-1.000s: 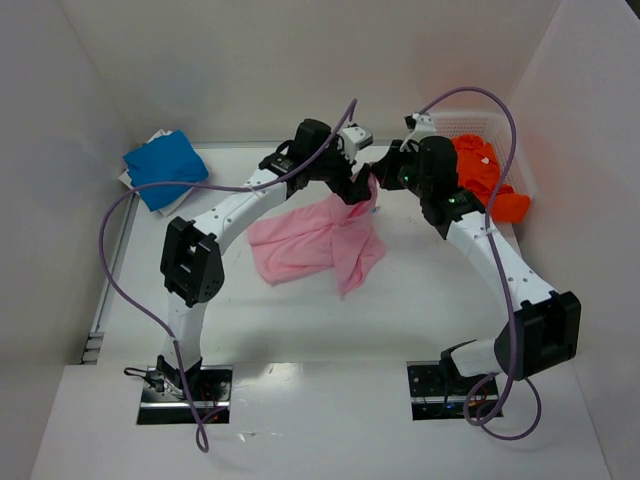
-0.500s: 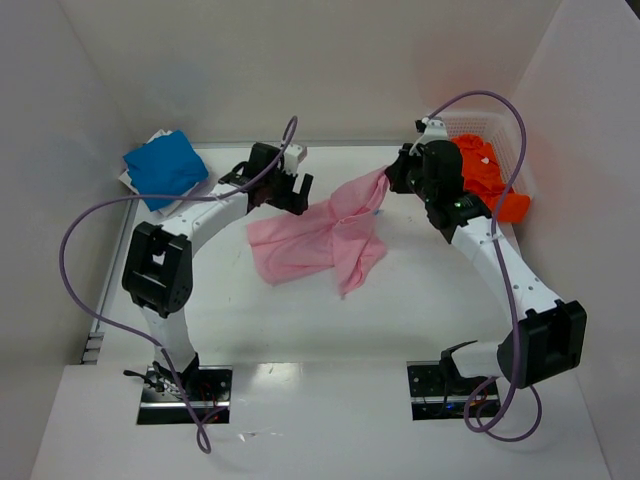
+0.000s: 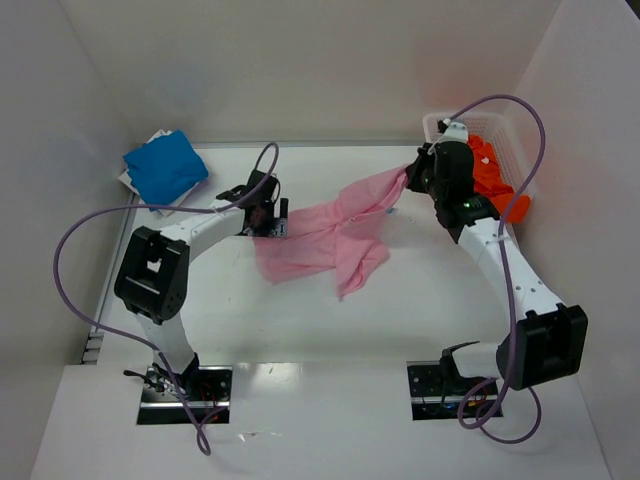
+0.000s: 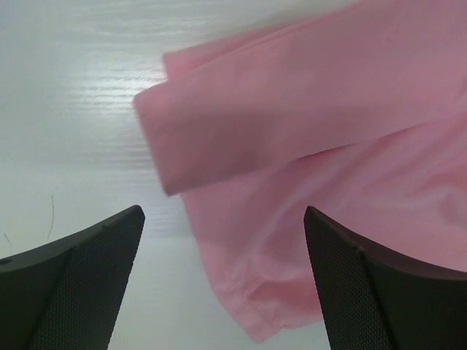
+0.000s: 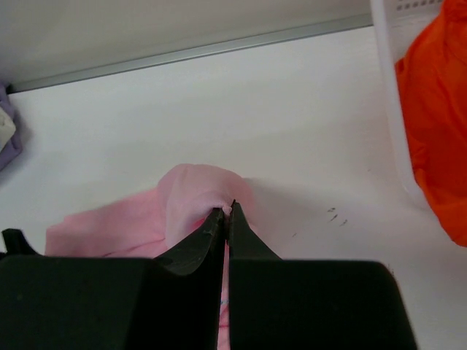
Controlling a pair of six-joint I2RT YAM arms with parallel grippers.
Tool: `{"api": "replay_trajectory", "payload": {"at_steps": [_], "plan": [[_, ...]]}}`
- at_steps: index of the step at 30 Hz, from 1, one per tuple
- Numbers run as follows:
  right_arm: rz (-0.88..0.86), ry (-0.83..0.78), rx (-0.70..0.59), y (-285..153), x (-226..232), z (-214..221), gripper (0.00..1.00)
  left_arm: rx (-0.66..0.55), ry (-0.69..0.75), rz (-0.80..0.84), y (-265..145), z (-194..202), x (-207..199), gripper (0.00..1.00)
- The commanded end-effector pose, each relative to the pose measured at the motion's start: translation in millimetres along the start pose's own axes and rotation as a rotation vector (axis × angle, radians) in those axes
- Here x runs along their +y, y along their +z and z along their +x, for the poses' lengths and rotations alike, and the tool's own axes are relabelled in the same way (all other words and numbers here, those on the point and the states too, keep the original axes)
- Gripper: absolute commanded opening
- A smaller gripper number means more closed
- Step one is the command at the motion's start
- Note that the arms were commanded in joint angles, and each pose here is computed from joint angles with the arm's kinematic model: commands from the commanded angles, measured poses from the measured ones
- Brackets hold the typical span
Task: Fold and stack the t-shirts
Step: Flatten out the tshirt
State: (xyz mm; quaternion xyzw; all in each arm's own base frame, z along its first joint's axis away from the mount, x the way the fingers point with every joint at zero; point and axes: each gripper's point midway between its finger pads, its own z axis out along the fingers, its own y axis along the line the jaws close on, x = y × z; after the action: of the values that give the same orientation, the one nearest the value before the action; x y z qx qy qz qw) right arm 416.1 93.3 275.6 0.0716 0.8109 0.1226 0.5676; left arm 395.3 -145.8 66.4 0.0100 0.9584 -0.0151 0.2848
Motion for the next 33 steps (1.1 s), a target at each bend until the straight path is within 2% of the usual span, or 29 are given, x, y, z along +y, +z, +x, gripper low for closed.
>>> {"api": "replay_trajectory", "payload": {"at_steps": [1, 6, 15, 22, 27, 33], "plan": [[0.041, 0.030, -0.077, -14, -15, -21, 0.01, -0.069, -0.129, -0.031, -19, -17, 10, 0.97], [0.005, 0.031, -0.064, -13, -11, -18, 0.01, -0.047, -0.158, -0.049, -8, -11, 17, 0.92], [-0.010, 0.039, -0.049, -13, -10, -9, 0.01, -0.096, -0.197, 0.056, 11, -35, 4, 0.84], [-0.013, 0.040, -0.058, -16, -9, -12, 0.01, -0.033, -0.189, 0.094, 36, -25, -8, 0.70], [-0.013, 0.040, -0.058, -16, -9, -12, 0.01, -0.056, -0.189, 0.097, 38, -29, -4, 0.59], [-0.013, 0.040, -0.058, -16, -9, -12, 0.01, -0.079, -0.204, 0.117, 43, -38, 1, 0.56]]}}
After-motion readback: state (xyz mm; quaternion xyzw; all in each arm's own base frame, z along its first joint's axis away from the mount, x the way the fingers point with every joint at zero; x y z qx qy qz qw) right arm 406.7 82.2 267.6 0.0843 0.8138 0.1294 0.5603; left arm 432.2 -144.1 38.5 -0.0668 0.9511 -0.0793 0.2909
